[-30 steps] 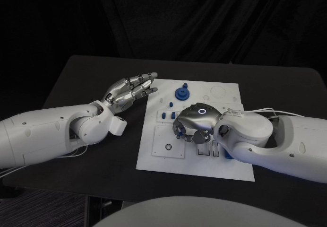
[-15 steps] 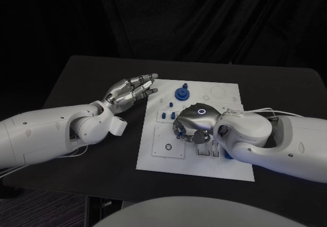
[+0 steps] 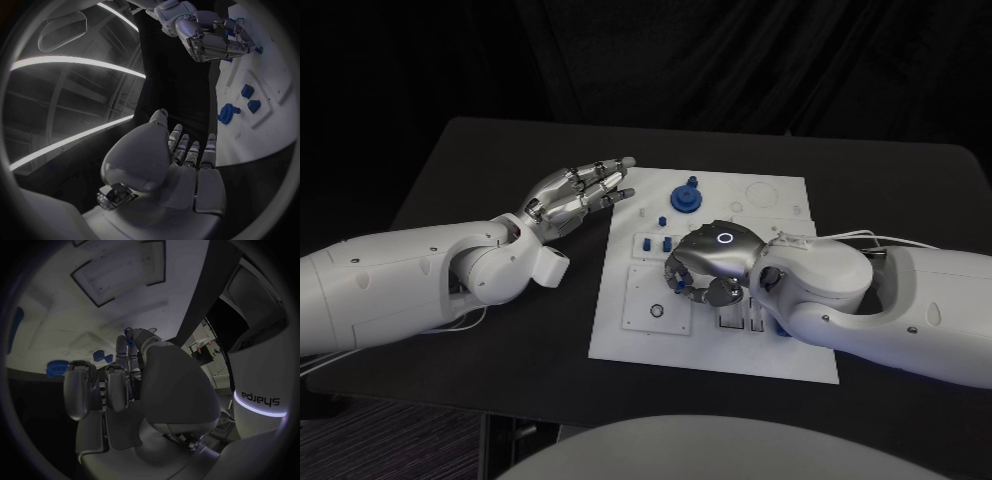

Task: Assemble the parts on the task board

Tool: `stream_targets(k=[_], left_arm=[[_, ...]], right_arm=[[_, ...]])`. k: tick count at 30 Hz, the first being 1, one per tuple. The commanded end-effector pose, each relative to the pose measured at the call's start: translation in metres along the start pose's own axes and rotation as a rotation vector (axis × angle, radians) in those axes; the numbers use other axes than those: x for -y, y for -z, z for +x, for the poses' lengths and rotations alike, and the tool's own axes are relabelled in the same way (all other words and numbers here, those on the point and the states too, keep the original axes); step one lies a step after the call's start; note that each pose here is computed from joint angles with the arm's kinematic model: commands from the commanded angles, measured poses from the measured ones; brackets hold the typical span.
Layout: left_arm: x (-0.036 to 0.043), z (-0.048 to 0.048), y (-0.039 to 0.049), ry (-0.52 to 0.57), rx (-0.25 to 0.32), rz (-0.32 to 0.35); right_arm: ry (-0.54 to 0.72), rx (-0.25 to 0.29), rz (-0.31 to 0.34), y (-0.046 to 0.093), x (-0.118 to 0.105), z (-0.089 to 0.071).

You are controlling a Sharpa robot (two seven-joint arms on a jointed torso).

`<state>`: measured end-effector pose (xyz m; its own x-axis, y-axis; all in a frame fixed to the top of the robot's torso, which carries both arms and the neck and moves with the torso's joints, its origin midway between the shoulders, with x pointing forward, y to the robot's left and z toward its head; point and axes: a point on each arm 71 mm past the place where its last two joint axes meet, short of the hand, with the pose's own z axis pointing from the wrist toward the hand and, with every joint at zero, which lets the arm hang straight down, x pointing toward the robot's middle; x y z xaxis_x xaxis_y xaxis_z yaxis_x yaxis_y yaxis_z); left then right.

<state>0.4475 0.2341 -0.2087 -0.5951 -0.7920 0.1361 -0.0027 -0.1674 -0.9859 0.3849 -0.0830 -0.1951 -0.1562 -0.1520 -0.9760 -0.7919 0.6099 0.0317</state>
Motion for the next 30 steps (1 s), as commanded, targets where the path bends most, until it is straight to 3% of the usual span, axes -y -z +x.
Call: stream_targets(k=[1, 30], left_arm=[[-0.0003, 0.0014, -0.0002, 0.014, -0.011, 0.006], [-0.0053, -0.0009, 0.0014, 0.016, -0.007, -0.017]], right_arm=[[0.007, -0.016, 0.010, 0.0000, 0.0002, 0.0037], [0.003, -0.027, 0.011, 0.0007, -0.0007, 0.0072]])
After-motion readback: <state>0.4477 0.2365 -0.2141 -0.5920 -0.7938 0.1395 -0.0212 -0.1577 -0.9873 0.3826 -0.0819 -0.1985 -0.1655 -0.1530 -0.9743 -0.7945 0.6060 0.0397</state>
